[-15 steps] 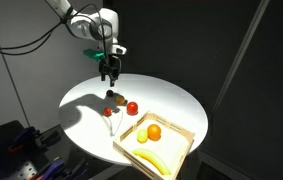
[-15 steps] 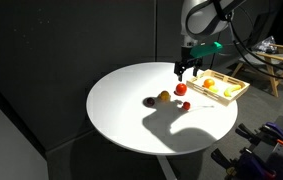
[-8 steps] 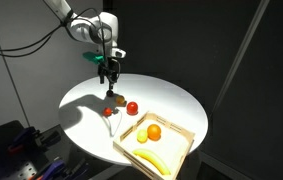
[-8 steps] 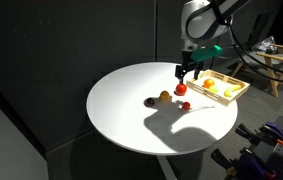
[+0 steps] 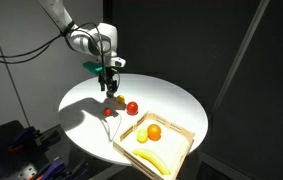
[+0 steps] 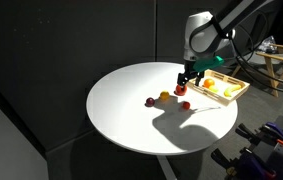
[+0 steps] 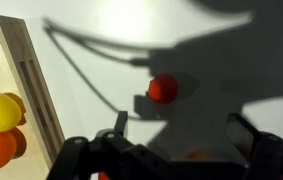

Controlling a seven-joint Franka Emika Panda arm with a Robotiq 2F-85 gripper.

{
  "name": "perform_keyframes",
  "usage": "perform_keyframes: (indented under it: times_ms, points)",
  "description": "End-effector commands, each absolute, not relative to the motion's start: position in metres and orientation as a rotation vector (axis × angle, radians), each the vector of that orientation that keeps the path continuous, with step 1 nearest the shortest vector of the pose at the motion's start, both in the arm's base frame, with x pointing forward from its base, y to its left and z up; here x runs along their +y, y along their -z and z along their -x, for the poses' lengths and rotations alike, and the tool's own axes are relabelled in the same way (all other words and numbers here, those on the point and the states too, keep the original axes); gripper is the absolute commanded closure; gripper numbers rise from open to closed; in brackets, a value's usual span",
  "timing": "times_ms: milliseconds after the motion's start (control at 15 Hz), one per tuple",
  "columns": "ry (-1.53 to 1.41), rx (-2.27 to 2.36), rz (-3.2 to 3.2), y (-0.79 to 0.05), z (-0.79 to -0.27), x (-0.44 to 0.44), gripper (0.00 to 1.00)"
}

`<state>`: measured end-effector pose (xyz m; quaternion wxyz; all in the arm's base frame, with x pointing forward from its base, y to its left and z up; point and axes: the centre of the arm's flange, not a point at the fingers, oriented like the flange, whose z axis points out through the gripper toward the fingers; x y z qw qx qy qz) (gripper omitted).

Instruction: Put the small, orange object on the wooden tray

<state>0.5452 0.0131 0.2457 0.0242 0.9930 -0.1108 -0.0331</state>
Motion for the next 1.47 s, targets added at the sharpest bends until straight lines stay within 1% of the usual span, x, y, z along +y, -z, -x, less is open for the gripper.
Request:
perform_keyframes:
  times_ms: [0,333,1400]
  points:
    - [0.11,-0.354,-3.074,-0.219,-0.542,0.002,0.0]
    - [0.134,-0.352,-3.066,-0.195,-0.546,-0.001,0.0]
    - [0.18,-0.326,-3.048,-0.157,-0.567,0.008,0.0]
